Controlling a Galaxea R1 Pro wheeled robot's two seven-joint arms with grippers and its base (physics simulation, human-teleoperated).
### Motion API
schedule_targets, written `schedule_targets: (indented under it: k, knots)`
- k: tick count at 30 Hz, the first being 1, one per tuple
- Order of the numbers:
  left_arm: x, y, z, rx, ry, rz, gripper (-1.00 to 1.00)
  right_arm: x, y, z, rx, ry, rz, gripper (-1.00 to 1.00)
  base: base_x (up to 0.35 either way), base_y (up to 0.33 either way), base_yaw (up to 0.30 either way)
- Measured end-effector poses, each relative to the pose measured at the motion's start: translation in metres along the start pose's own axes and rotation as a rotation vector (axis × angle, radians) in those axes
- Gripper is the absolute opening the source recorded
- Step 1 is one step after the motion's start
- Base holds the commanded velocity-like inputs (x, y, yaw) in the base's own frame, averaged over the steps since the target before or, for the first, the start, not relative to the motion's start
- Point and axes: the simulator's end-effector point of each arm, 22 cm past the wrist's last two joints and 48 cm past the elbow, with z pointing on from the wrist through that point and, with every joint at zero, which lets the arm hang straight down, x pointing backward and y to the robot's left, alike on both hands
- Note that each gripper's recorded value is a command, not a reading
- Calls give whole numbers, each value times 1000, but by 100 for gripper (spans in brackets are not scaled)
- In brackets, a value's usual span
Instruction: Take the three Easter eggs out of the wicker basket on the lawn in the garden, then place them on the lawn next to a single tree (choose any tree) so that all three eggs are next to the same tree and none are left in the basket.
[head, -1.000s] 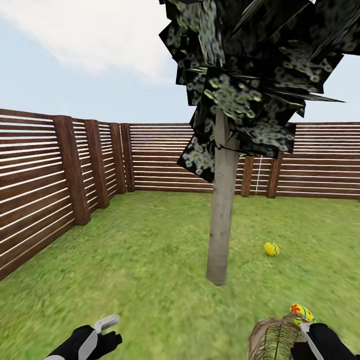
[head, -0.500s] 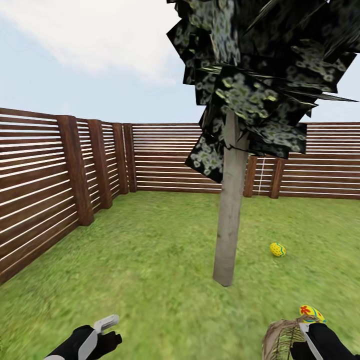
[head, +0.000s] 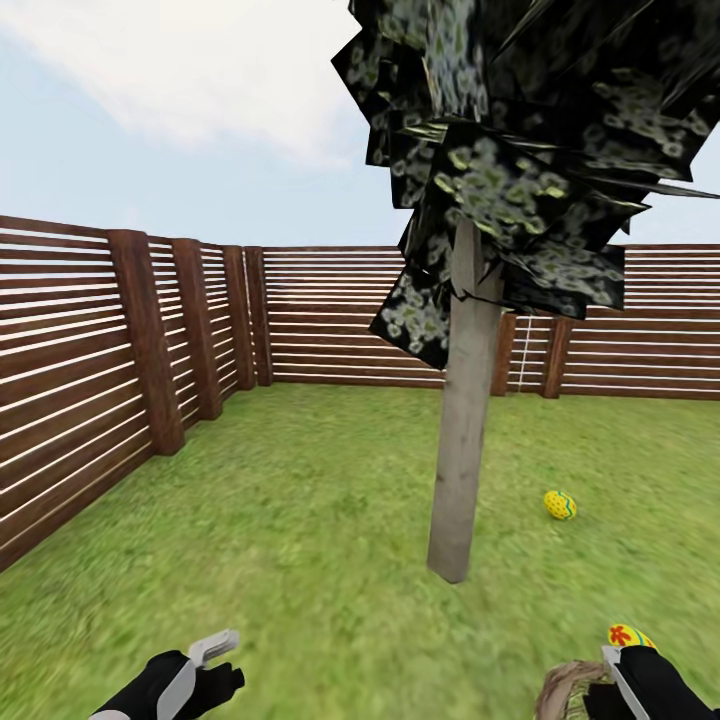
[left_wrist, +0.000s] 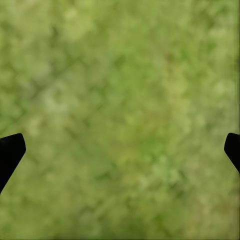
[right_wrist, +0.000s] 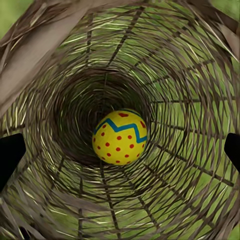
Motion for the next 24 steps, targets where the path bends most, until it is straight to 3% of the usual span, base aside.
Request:
schedule_targets:
  k: [13, 24]
  knots:
    - [0, -1, 0, 1, 1, 0, 100, 0, 0, 0, 1, 1, 0, 100, 5, -1, 0]
    - [12, 5, 19, 0, 1, 0, 100, 11, 4, 19, 0, 1, 0, 100, 0, 0, 0]
